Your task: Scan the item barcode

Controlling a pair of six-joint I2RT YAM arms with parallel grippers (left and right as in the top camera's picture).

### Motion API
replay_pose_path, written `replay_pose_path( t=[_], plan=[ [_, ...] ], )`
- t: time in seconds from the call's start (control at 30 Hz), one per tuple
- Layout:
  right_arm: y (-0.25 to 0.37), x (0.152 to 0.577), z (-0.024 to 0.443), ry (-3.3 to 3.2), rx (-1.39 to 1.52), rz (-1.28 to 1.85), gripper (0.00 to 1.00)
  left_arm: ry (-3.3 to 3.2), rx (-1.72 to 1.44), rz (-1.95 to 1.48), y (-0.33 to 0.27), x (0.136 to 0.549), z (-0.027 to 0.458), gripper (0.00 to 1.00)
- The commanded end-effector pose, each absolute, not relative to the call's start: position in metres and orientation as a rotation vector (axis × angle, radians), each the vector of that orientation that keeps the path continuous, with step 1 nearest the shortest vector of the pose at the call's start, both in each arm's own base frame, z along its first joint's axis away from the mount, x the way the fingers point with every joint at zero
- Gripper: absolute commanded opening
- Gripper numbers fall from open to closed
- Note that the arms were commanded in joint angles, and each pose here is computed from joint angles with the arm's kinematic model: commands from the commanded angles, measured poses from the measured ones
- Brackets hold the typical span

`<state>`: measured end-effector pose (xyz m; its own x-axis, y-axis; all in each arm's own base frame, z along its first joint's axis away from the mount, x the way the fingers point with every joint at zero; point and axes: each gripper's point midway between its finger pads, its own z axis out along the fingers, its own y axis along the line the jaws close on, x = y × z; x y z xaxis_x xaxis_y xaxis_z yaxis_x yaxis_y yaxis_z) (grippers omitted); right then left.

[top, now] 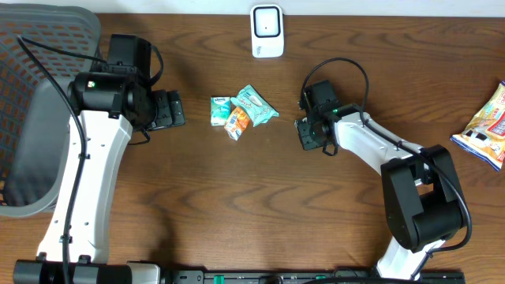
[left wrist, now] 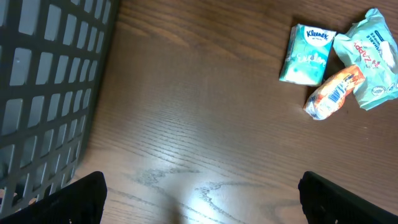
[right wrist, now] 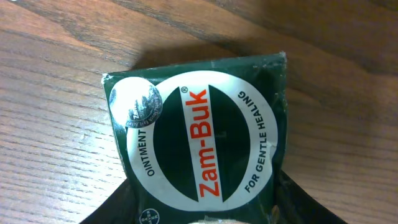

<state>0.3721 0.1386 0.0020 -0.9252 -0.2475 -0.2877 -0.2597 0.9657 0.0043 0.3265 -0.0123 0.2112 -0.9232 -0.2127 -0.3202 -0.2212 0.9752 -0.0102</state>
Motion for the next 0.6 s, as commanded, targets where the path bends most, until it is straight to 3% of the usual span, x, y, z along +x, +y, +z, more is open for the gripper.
replay_pose_path(
  t=[0.0, 0.1, 0.2, 0.23, 0.43, 0.57],
  plan=[
    [0.150, 0.373, 0.003, 2.819, -0.380, 0.132, 0.36, 2.805, -0.306, 0.057, -0.009, 0.326, 0.210, 0.98],
    [0.149, 0.375, 0.004, 2.815, -0.379, 0.123, 0.41, 2.805, -0.306, 0.057, -0.009, 0.326, 0.210, 0.98],
    [0.146, 0.378, 0.007, 2.806, -0.373, 0.094, 0.65, 2.805, -0.306, 0.057, -0.009, 0.326, 0.210, 0.98],
    [0.145, 0.379, 0.008, 2.800, -0.370, 0.084, 0.67, 2.805, -0.306, 0.057, -0.009, 0.326, 0.210, 0.98],
    [0.145, 0.395, 0.025, 2.755, -0.355, 0.052, 0.70, 2.805, -0.306, 0.057, -0.009, 0.326, 0.210, 0.98],
    [0.147, 0.406, 0.037, 2.725, -0.344, 0.056, 0.66, 2.805, -0.306, 0.057, -0.009, 0.326, 0.210, 0.98]
  ],
)
